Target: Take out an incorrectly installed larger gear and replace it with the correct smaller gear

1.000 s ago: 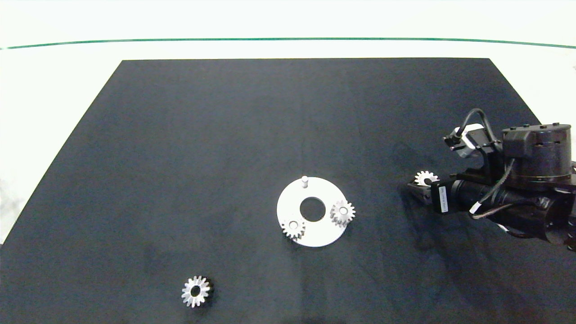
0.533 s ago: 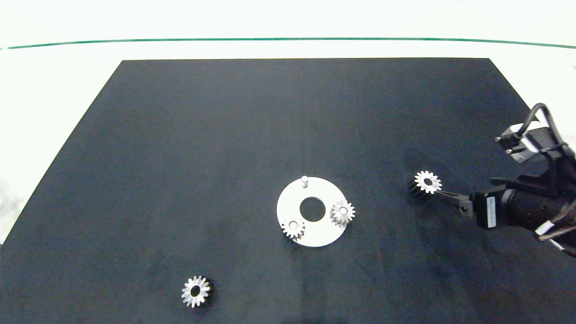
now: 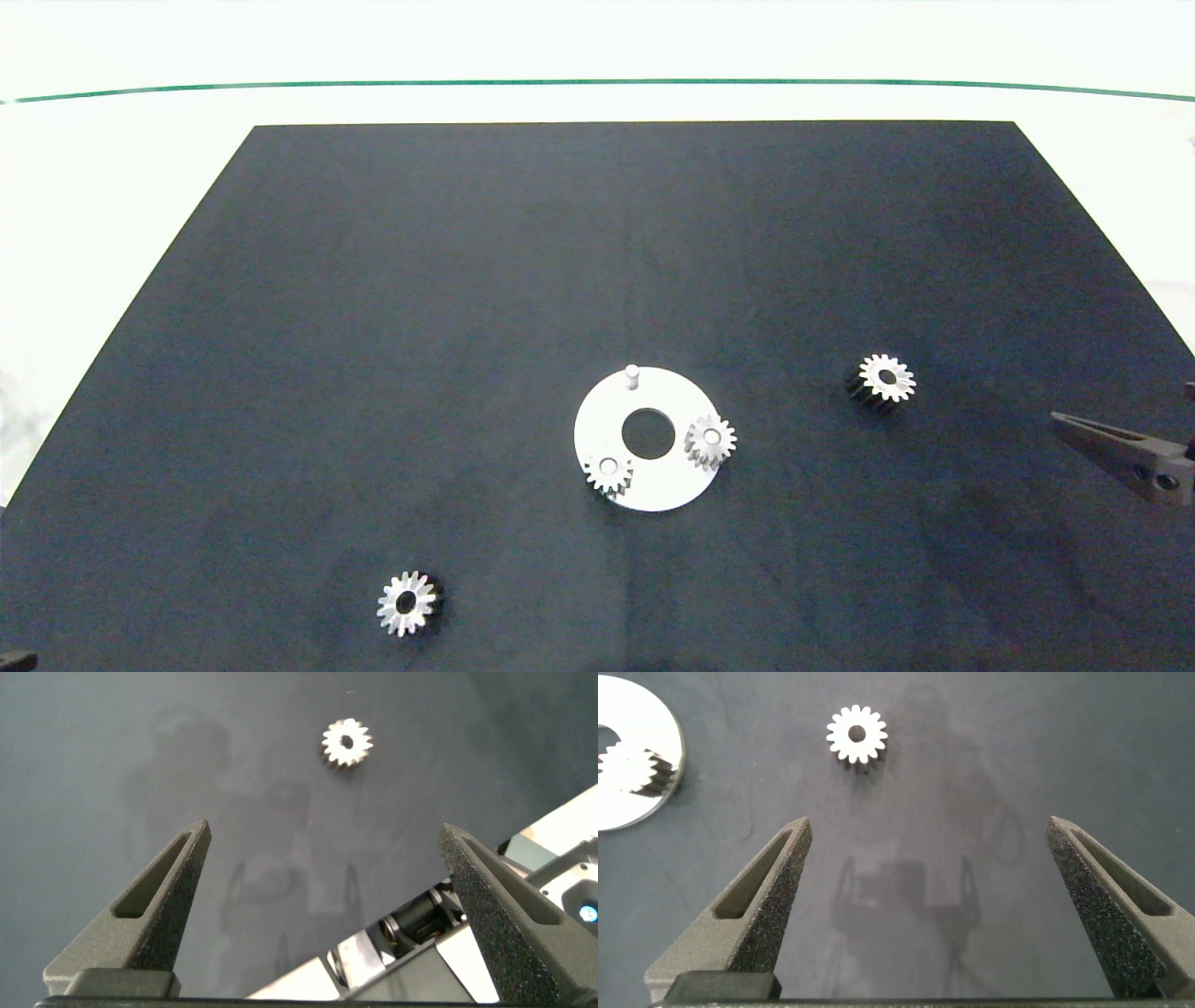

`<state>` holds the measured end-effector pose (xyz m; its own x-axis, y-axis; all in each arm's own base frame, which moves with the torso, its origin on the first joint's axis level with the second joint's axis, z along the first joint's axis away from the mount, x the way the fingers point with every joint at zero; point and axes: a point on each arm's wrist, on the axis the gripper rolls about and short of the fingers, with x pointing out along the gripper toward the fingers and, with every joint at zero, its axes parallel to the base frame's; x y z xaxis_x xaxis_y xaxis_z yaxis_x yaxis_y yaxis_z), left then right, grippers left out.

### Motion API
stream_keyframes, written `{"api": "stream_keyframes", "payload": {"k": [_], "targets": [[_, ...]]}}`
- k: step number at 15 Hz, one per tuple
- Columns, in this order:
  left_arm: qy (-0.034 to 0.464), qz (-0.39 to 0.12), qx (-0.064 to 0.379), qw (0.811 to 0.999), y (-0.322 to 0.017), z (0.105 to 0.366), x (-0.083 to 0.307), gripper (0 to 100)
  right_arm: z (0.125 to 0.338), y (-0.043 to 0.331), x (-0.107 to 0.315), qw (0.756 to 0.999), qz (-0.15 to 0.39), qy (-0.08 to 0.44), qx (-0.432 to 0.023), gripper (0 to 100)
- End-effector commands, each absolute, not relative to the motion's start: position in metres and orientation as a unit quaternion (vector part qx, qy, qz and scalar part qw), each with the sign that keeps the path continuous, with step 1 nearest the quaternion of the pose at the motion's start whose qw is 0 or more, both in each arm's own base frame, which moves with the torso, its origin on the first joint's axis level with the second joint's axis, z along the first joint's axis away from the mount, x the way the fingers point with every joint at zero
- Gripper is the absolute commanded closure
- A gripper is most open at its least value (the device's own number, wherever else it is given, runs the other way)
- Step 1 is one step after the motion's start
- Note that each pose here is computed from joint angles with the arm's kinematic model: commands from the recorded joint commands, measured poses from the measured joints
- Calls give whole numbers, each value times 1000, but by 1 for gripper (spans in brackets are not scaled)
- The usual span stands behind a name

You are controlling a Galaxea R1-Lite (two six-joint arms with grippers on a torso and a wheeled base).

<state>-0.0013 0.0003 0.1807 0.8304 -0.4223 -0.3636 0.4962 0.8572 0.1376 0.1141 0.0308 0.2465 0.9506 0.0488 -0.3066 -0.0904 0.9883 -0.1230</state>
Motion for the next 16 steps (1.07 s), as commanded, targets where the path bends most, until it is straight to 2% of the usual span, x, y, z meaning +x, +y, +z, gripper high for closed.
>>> {"api": "stream_keyframes", "payload": {"k": [1, 4, 7, 12, 16], "targets": [[184, -266, 130, 937, -10, 166, 17, 0, 257, 24, 94, 990, 35, 124, -50, 0], [175, -290, 143, 930, -23, 146, 37, 0, 259, 23, 90, 992, 34, 117, -40, 0], [162, -311, 184, 918, -28, 133, 42, 0, 261, 21, 84, 993, 32, 106, -33, 0], [170, -322, 245, 899, -34, 132, 51, 0, 264, 17, 76, 995, 24, 91, -27, 0], [183, -323, 252, 894, -46, 134, 69, 0, 271, 16, 72, 996, 20, 83, -25, 0]]}}
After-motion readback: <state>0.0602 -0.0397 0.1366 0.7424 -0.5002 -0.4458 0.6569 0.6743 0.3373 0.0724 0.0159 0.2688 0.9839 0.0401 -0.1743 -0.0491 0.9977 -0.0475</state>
